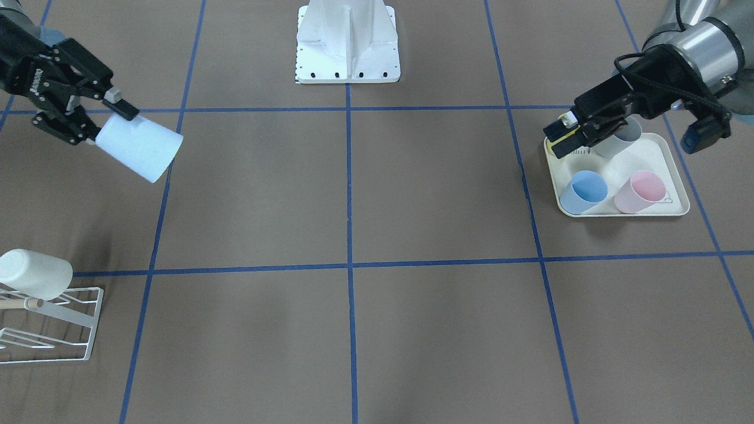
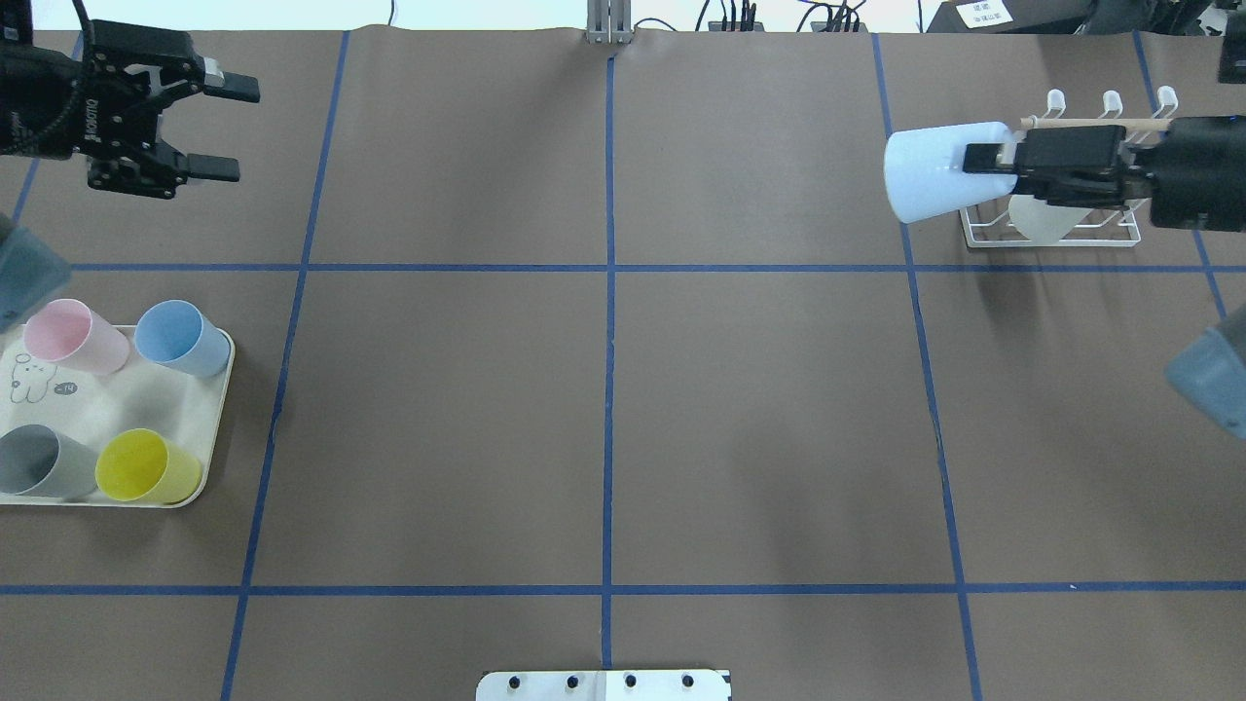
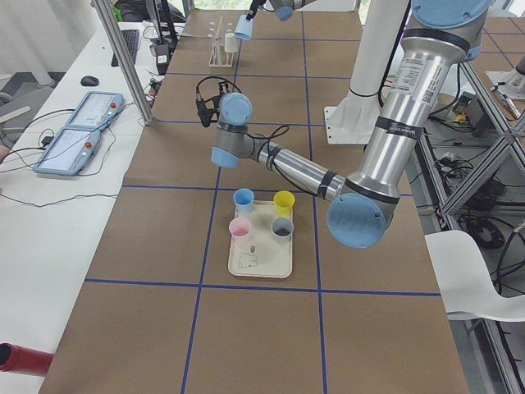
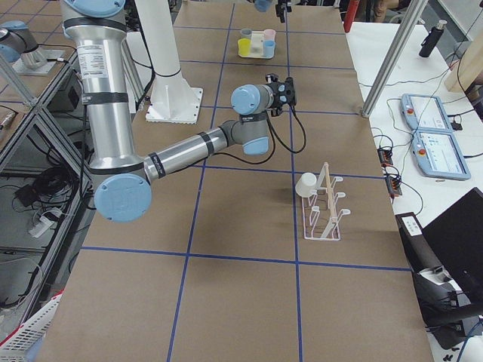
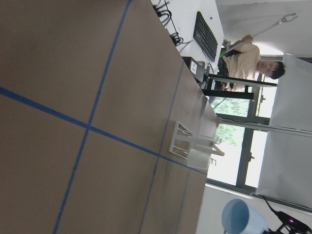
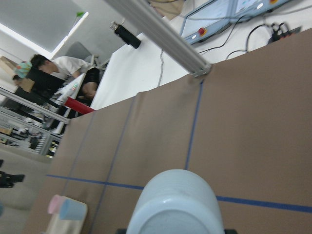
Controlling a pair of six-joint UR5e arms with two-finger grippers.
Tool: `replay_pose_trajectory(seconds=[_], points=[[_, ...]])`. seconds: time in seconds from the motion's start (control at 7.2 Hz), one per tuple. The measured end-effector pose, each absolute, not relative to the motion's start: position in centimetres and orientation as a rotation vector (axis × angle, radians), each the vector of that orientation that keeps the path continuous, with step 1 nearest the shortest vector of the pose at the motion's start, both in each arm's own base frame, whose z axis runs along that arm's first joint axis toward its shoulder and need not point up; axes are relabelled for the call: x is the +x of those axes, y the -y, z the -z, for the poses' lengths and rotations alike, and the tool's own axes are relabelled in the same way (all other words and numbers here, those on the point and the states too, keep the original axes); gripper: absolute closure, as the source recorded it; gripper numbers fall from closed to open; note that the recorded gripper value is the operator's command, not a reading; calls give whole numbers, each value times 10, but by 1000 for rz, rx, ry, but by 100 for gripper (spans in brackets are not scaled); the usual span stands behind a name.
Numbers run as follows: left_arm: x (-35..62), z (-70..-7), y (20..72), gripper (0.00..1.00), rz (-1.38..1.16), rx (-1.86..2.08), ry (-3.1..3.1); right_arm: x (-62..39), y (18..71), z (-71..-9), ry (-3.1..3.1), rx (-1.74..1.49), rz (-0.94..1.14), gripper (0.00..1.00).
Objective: Transfer IKEA cup to right arm and place on rack
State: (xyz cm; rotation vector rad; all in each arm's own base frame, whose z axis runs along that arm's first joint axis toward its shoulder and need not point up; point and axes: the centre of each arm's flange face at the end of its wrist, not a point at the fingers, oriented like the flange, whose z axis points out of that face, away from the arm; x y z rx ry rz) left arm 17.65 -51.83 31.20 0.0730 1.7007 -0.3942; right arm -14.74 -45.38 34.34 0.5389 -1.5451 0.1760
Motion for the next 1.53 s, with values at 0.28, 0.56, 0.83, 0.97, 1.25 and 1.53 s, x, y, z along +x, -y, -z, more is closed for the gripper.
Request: replay_pose_trajectory(seconds=[0.28, 0.56, 0.83, 0.97, 1.25, 1.53], points=[[150, -337, 535, 0, 362, 203, -1565, -79, 481, -375, 1308, 556, -130, 82], [130, -372, 535, 0, 327, 281, -1470, -47, 500, -404, 1125, 534, -91, 82], [112, -401, 533, 0, 310, 350, -1392, -36, 518, -430, 938, 473, -63, 82], [107, -409, 533, 0, 310, 368, -1373, -36, 527, -437, 876, 421, -51, 82], [104, -413, 530, 0, 313, 379, -1361, -38, 540, -444, 821, 349, -31, 82], [103, -415, 528, 0, 315, 378, -1359, -42, 555, -462, 808, 301, -37, 82]])
